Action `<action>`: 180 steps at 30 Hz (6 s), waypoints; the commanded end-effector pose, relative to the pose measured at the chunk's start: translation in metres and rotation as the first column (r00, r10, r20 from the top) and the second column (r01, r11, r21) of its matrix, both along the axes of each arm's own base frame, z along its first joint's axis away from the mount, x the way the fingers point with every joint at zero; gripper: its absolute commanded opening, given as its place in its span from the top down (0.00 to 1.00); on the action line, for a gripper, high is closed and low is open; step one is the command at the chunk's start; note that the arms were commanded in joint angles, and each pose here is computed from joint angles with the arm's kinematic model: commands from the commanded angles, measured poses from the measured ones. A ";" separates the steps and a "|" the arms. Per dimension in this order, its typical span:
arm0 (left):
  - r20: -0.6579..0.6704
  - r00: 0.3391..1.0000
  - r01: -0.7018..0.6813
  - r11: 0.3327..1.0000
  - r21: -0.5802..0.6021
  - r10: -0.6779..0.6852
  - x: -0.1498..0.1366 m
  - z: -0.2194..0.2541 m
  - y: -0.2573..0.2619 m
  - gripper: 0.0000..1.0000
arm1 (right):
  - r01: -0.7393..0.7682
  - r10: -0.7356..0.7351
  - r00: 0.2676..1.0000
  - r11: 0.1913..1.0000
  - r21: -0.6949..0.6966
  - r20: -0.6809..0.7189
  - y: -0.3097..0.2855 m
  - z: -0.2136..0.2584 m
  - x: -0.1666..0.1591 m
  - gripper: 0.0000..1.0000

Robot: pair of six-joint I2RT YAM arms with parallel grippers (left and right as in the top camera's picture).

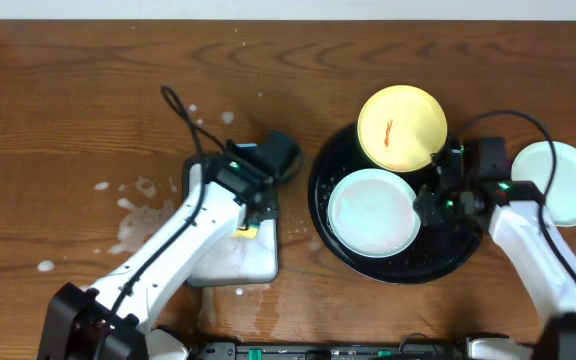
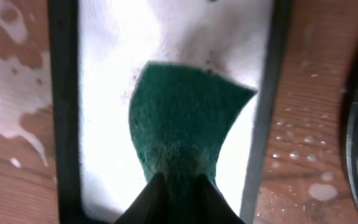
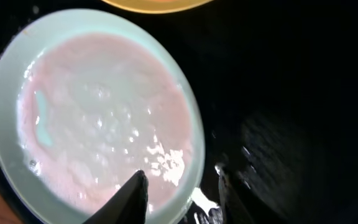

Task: Clean dirty plates on tray and stack at the side
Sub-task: 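Return the sponge to the soapy tray with the left gripper, then lift the pale green plate with the right gripper and stack it right of the tray, then grasp the yellow plate rim with the right gripper and drag it to tray center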

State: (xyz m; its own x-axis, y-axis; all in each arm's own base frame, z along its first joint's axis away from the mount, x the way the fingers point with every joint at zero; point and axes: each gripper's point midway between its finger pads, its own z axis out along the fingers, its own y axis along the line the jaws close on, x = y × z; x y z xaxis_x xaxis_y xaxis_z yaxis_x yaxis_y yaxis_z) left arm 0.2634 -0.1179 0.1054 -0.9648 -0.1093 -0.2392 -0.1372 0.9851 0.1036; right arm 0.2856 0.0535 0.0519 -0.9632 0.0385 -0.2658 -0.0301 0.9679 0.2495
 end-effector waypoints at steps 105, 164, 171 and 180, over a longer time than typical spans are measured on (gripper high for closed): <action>0.331 0.937 0.232 0.912 -0.339 -0.116 -0.044 0.126 0.004 0.16 | 0.112 0.005 0.894 0.966 -0.235 0.449 0.036 0.111 -0.015 0.99; 0.330 0.937 0.232 0.912 -0.339 -0.116 -0.044 0.126 0.004 0.16 | 0.129 -0.092 0.927 0.988 -0.079 0.365 -0.054 -0.028 0.139 0.46; 0.331 0.937 0.232 0.912 -0.339 -0.116 -0.044 0.126 0.004 0.16 | 0.157 -0.129 0.933 0.986 -0.058 0.336 -0.054 -0.038 0.137 0.99; 0.331 0.937 0.232 0.912 -0.339 -0.116 -0.044 0.126 0.004 0.16 | 0.271 -0.265 0.925 0.962 0.017 0.270 -0.051 0.012 0.102 0.99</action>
